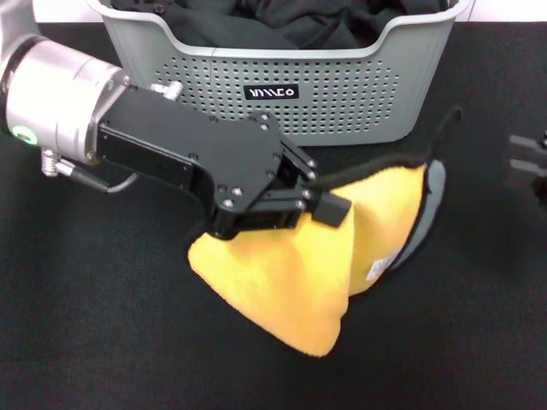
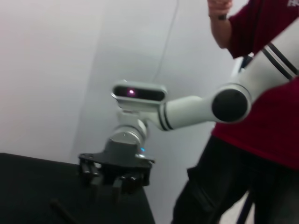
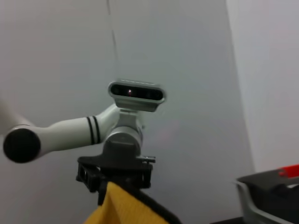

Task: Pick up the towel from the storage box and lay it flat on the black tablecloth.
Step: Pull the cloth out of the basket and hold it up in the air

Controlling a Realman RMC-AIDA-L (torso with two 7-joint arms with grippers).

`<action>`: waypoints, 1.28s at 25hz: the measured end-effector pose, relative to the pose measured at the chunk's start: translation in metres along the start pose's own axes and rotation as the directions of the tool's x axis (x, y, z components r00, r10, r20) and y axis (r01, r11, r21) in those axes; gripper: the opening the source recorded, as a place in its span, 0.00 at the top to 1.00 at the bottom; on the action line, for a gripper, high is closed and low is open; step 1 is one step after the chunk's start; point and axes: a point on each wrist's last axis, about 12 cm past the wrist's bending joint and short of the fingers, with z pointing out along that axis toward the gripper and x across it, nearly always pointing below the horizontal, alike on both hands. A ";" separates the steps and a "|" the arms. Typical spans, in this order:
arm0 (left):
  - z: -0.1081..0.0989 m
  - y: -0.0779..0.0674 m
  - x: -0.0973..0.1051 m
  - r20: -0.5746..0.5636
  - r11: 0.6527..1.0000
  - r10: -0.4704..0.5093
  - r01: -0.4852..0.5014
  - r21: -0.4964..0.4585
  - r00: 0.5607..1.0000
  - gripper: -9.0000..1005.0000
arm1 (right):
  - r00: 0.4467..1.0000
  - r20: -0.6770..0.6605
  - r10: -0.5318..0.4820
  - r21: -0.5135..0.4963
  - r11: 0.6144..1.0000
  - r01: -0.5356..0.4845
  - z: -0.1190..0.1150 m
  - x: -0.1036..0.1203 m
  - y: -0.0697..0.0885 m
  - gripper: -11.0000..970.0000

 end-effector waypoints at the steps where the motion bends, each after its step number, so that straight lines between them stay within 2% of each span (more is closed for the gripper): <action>1: 0.001 -0.001 0.000 -0.004 1.000 0.002 -0.002 0.009 1.000 0.99 | 1.000 -0.002 0.002 -0.011 1.000 -0.002 0.003 -0.001 -0.001 0.81; 4: 0.003 -0.002 0.000 -0.010 1.000 0.007 -0.006 0.030 1.000 0.99 | 1.000 -0.007 0.004 -0.032 0.999 -0.004 0.013 -0.003 -0.006 0.79; 9: 0.005 -0.003 -0.001 0.003 0.999 0.024 -0.024 0.039 1.000 0.99 | 0.999 -0.029 0.034 -0.072 0.997 -0.036 0.027 -0.003 -0.010 0.55; 21: 0.005 -0.006 -0.004 0.019 0.996 0.062 -0.063 0.069 0.998 0.99 | 0.997 -0.056 0.062 -0.065 0.996 -0.065 0.030 0.004 -0.009 0.45; 32: 0.009 -0.006 -0.006 0.025 0.994 0.069 -0.071 0.078 0.997 0.99 | 0.996 -0.070 0.058 -0.145 0.987 -0.068 0.056 0.003 -0.012 0.45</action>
